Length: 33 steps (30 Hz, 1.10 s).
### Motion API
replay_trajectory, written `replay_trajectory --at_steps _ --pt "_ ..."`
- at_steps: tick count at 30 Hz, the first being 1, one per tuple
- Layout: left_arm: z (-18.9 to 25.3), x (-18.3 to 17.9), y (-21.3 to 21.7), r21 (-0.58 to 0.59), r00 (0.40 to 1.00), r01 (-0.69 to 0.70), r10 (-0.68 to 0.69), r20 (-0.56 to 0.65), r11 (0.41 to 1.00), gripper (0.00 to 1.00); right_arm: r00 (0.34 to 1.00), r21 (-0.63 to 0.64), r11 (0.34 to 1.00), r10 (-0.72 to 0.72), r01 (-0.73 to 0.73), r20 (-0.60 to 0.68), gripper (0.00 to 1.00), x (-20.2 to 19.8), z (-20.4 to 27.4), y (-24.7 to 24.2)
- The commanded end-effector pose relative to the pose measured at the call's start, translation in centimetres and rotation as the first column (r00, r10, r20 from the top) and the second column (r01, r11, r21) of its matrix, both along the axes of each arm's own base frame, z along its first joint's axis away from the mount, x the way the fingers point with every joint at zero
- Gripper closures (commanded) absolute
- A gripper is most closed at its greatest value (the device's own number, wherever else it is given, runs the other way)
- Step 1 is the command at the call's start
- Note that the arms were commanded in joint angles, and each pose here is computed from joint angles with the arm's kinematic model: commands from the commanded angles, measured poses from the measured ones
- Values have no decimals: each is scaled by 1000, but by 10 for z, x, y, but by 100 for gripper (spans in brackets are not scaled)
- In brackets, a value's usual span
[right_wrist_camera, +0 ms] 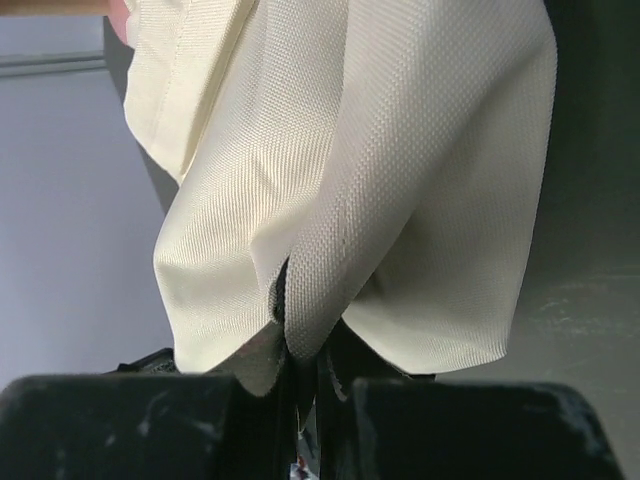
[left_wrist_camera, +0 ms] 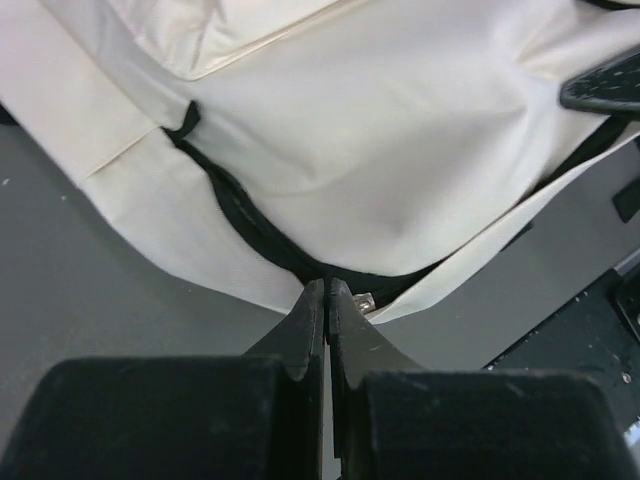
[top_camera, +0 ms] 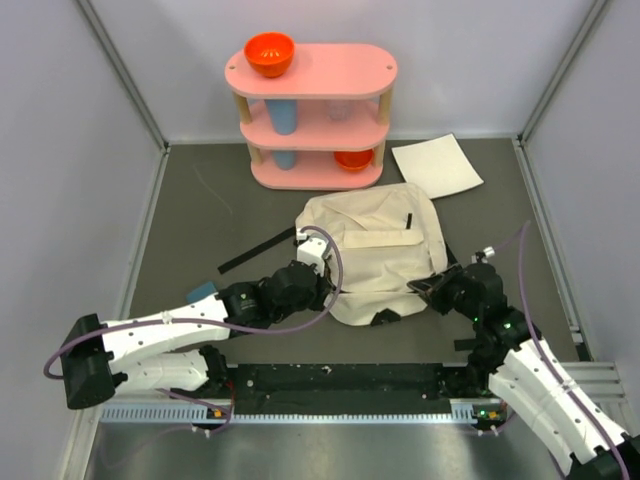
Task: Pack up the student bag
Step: Zip the student bag at the center of the board.
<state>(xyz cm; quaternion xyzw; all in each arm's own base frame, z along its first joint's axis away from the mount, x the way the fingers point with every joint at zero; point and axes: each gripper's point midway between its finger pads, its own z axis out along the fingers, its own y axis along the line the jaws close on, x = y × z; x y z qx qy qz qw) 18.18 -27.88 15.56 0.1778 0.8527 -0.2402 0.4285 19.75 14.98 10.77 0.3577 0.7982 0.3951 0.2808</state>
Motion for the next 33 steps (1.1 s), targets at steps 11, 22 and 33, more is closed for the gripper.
replay_trajectory --at_steps 11,22,33 --pt "-23 17 15 79 997 -73 72 10 994 100 979 -423 885 -151 195 136 100 56 37 -96" --pt "-4 -5 -55 -73 974 218 -222 -41 973 100 995 -118 993 26 -15 94 14 -15 61 -41" --pt "0 -12 -84 -109 951 301 -306 -33 947 100 994 92 990 108 -105 -26 14 -45 40 0"
